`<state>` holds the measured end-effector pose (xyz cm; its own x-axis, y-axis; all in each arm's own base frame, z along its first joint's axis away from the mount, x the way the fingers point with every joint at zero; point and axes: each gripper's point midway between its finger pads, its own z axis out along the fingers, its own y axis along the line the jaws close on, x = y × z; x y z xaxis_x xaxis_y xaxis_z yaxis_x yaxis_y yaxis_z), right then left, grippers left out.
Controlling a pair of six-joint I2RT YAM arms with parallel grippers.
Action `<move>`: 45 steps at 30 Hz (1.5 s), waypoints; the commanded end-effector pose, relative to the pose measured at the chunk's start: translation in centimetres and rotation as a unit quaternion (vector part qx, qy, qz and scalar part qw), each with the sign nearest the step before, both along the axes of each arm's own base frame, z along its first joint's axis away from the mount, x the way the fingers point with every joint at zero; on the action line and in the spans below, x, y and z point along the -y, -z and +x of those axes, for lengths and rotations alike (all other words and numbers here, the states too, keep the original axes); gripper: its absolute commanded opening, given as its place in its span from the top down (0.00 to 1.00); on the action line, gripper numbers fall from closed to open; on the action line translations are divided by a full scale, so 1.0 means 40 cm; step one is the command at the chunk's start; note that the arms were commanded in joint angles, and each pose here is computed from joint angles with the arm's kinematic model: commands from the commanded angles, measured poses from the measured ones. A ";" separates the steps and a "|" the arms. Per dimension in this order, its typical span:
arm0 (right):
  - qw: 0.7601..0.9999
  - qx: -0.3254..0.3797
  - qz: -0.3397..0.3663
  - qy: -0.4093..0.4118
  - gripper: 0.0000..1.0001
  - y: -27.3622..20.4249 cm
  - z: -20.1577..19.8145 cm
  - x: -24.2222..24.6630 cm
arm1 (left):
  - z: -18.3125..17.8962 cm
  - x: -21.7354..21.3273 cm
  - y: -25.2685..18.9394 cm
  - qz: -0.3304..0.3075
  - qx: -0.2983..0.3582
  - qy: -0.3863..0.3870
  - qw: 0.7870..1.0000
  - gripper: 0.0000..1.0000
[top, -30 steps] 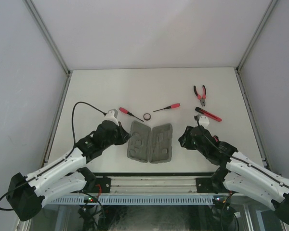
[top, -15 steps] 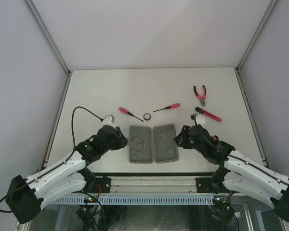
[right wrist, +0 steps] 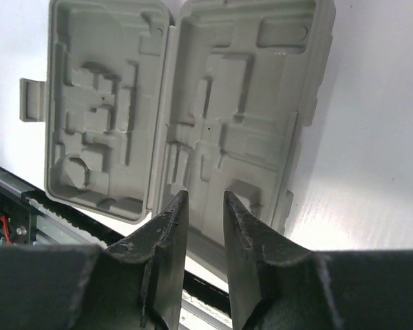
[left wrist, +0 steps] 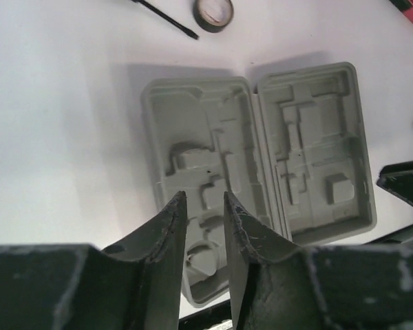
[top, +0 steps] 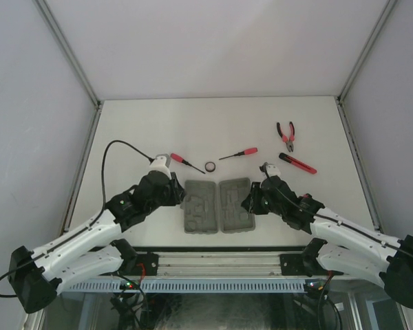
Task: Sort the tools into containers
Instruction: Open the storage box at the center of the board.
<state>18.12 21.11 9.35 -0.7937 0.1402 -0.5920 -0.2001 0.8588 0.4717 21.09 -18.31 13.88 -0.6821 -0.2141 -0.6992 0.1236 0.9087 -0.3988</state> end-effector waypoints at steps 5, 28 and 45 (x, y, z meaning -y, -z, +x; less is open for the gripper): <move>1.000 0.002 -0.001 -0.008 0.79 -0.004 0.013 -0.022 | -0.005 0.085 0.023 -0.019 -0.006 0.065 0.998 0.75; 0.992 -0.091 -0.091 -0.006 0.83 0.175 -0.013 -0.011 | -0.065 0.059 0.276 0.032 -0.096 0.066 0.993 0.82; 0.992 -0.074 -0.096 0.022 0.81 0.183 0.044 0.013 | -0.014 0.107 0.261 0.045 -0.088 0.074 0.992 0.86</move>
